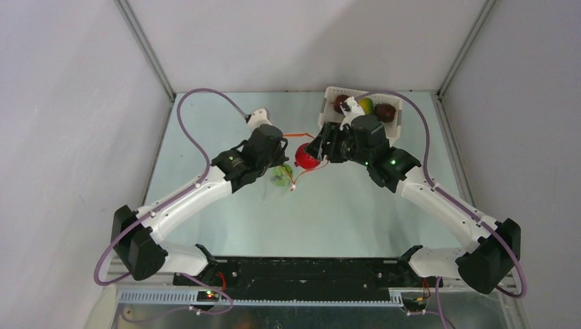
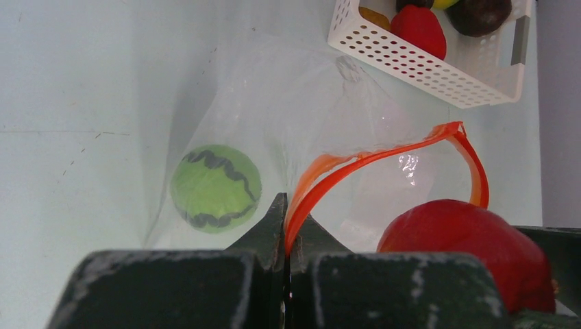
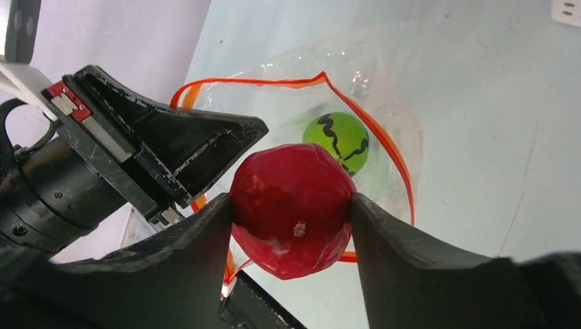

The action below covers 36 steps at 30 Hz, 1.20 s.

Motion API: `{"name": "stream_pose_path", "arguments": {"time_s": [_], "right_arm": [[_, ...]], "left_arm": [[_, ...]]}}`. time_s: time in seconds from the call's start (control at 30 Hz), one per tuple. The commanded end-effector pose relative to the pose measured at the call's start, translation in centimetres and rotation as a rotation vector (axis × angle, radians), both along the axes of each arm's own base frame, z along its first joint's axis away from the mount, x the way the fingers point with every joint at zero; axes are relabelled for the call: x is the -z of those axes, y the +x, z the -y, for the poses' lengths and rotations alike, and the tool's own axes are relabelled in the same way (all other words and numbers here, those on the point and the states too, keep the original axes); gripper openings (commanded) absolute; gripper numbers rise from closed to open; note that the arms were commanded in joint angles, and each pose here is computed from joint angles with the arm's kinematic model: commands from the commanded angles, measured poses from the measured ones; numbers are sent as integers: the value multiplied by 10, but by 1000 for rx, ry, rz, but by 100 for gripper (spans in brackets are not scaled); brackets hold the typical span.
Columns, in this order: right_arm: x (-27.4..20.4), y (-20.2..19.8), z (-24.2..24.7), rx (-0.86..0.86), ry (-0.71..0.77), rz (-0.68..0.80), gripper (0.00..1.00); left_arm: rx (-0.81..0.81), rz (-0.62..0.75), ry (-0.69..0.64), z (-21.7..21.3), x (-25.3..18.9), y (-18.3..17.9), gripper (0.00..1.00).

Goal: Place the food in the zip-top bag and seal the zipper
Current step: Place the fake fruit in the zipper food storage bag, then pick up the fake fruit from the bin.

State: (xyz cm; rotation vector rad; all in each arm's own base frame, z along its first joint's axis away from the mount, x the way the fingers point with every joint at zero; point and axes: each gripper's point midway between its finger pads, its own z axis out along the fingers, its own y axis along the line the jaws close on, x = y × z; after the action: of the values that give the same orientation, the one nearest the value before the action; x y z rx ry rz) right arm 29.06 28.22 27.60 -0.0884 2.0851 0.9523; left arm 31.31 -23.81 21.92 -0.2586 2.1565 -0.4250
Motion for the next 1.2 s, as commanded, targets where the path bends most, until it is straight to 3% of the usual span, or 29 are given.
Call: {"name": "stream_pose_path", "arguments": {"time_s": [0.0,0.07,0.17,0.23,0.53,0.67,0.93,1.07,1.17], "right_arm": [[-8,0,-4,0,-4,48,71],[-9,0,-5,-6,-1,50,78],[-11,-1,-7,-12,5,54,97],[-15,-3,-7,-18,11,65,99],[-41,-6,-7,-112,95,121,100],[-52,18,21,-45,125,145,99],[-43,104,106,258,39,185,99],[-5,147,133,399,-88,88,100],[13,175,137,473,-104,58,100]], "left_arm": [[-13,54,-80,1,-23,2,0],[-15,53,-83,1,-23,2,0],[-18,55,-85,0,-23,1,0],[-22,54,-81,-1,-23,1,0],[-39,53,-65,-9,-22,-2,0],[-51,55,-57,-15,-21,-5,0],[-59,64,-42,-22,-21,-8,0],[-59,68,-37,-23,-22,-7,0],[-80,69,-13,-28,-21,-6,0]]}}
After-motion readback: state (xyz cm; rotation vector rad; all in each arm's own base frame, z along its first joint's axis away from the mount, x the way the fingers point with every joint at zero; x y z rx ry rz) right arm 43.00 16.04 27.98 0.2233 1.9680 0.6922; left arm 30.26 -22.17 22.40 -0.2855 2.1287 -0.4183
